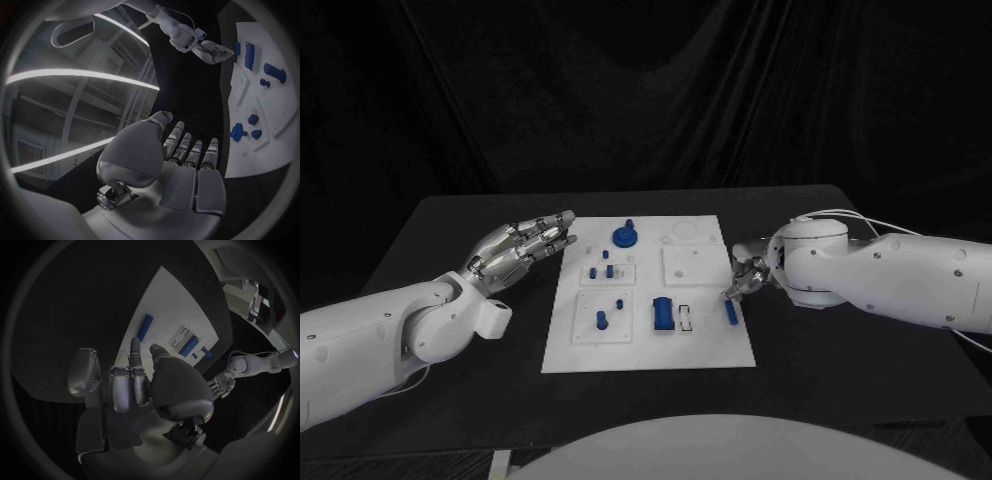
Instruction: Assemble the parts on the task board
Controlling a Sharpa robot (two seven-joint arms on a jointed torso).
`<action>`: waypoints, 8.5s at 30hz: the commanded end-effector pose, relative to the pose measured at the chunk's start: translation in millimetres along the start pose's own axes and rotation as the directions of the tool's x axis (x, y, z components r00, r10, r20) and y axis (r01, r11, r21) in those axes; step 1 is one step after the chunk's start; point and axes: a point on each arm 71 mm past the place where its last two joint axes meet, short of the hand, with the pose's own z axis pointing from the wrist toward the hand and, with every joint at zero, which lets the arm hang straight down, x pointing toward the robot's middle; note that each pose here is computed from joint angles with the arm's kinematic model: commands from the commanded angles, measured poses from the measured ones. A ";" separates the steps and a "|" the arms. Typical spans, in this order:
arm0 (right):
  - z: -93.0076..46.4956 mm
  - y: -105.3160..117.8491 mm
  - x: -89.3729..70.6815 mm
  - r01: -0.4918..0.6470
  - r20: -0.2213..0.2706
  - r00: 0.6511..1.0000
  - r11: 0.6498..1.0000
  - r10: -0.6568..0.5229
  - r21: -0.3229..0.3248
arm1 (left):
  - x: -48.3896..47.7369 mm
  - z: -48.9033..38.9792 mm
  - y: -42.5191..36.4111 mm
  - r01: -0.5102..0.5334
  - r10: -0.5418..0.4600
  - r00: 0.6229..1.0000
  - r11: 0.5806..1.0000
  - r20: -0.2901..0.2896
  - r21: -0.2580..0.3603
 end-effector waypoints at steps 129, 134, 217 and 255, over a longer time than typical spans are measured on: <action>25.6 46.3 32.7 -0.545 -0.222 0.815 0.838 0.535 0.021 | 5.3 5.9 8.6 0.056 -0.057 0.996 0.998 -0.075 -0.024; 25.8 46.5 33.3 -0.539 -0.231 0.817 0.842 0.529 0.022 | 5.6 6.0 9.3 0.058 -0.060 0.995 0.998 -0.078 -0.029; -11.9 42.9 53.3 -0.082 0.258 0.949 0.932 0.182 -0.354 | 6.2 4.1 13.1 0.073 -0.078 0.992 0.996 -0.094 -0.059; 1.3 46.7 59.8 -0.074 0.217 0.966 0.951 0.144 -0.301 | 5.9 3.7 15.4 0.078 -0.085 0.991 0.995 -0.099 -0.066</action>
